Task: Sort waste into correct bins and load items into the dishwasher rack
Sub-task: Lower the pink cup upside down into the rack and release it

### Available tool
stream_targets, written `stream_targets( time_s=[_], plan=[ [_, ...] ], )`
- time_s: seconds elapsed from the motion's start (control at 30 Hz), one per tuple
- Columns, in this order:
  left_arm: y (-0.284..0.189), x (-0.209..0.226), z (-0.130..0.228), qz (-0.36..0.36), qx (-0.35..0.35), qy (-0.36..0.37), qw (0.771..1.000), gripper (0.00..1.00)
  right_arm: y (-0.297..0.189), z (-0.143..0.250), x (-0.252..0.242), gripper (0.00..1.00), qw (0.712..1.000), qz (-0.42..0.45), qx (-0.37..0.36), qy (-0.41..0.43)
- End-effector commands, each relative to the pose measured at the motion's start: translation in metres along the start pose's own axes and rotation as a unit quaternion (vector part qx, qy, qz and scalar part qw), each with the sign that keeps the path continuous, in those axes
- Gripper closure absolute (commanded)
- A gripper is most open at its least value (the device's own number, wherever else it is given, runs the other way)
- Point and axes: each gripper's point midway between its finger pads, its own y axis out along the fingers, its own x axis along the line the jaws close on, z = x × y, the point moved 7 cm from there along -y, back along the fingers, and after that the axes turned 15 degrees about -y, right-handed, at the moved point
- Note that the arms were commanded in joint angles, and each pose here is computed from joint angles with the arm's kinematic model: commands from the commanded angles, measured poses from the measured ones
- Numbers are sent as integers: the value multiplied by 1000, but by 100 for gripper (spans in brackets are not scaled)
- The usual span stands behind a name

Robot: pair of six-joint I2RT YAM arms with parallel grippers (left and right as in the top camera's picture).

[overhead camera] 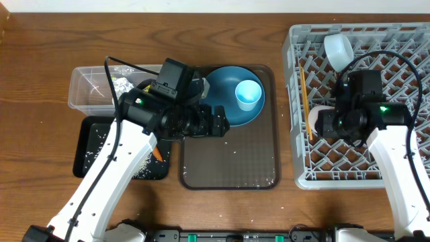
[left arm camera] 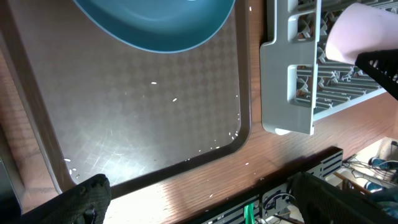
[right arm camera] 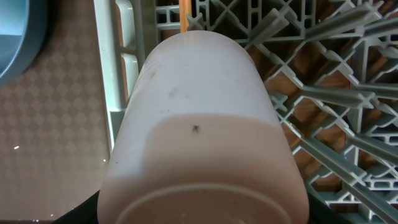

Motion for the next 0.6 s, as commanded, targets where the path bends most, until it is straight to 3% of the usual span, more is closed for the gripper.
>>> stream_targets(
  time_s=[0.0, 0.2, 0.3, 0.43, 0.57],
  plan=[
    [-1, 1, -2, -4, -6, 0, 1000, 4, 5, 2, -1, 53, 1000, -2, 6, 11],
    [-1, 1, -2, -4, -6, 0, 1000, 4, 5, 2, -1, 53, 1000, -2, 6, 11],
    [-1, 1, -2, -4, -6, 0, 1000, 4, 5, 3, -1, 47, 1000, -2, 7, 12],
    [-1, 1, -2, -4, -6, 0, 1000, 4, 5, 3, -1, 26, 1000, -3, 7, 12],
    [-1, 1, -2, -4, -6, 0, 1000, 4, 5, 3, -1, 17, 1000, -3, 8, 11]
  ],
)
